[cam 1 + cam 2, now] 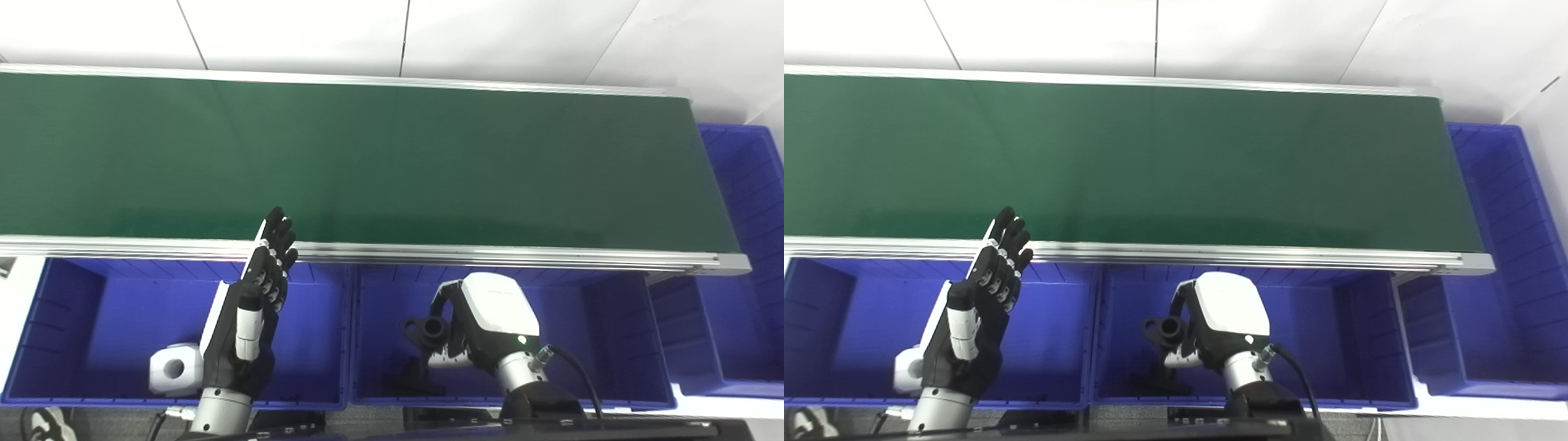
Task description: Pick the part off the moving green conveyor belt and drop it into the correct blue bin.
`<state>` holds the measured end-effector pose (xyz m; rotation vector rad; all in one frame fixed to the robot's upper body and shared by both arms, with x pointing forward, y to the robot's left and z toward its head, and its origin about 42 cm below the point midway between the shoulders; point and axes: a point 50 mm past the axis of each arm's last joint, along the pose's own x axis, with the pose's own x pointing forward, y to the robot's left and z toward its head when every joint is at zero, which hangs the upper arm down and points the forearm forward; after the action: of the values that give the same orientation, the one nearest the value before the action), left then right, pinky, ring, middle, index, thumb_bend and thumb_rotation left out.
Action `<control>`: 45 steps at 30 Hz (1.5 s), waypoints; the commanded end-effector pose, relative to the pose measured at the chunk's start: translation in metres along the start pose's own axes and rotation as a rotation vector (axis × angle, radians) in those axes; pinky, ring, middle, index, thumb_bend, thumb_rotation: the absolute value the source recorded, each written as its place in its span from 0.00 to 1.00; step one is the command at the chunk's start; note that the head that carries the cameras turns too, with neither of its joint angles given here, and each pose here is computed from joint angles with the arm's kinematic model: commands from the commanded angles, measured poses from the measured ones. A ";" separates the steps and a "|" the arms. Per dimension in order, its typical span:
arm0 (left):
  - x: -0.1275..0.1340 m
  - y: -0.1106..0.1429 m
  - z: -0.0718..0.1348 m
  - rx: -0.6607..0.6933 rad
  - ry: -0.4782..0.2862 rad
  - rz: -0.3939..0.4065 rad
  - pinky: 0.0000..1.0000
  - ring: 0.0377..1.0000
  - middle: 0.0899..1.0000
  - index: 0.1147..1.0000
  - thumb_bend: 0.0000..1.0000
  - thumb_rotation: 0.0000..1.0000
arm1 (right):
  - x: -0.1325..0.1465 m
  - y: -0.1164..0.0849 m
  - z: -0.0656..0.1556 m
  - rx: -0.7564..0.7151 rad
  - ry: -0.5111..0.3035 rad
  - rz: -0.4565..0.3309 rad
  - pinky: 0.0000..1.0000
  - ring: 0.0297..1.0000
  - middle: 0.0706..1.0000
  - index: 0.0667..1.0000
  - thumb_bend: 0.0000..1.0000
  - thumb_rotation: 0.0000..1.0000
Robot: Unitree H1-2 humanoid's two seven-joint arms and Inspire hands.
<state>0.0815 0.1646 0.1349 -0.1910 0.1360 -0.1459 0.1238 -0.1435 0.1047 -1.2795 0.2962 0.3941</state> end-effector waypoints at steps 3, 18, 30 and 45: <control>-0.002 0.000 0.006 -0.002 -0.028 -0.010 1.00 1.00 1.00 1.00 0.91 0.96 | -0.002 -0.006 0.002 -0.021 0.000 -0.061 0.38 0.47 0.57 0.65 0.83 0.50; -0.006 0.004 -0.002 0.002 -0.018 -0.026 1.00 1.00 1.00 1.00 0.91 0.96 | -0.008 -0.001 0.005 0.048 0.009 -0.008 0.90 0.88 0.90 0.87 1.00 0.92; -0.016 0.002 -0.029 0.027 -0.017 -0.016 1.00 1.00 1.00 1.00 0.94 0.95 | -0.092 -0.044 0.027 0.885 -0.256 -0.114 0.65 0.78 0.84 0.86 0.94 0.96; -0.017 0.004 -0.038 0.042 0.001 -0.021 1.00 1.00 1.00 1.00 0.96 0.92 | -0.079 0.036 0.024 1.350 -0.295 -0.450 0.66 0.73 0.80 0.79 0.65 0.92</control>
<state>0.0610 0.1650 0.0864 -0.1505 0.2256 -0.1604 0.0217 -0.1460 0.0996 -0.0179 0.1377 0.0045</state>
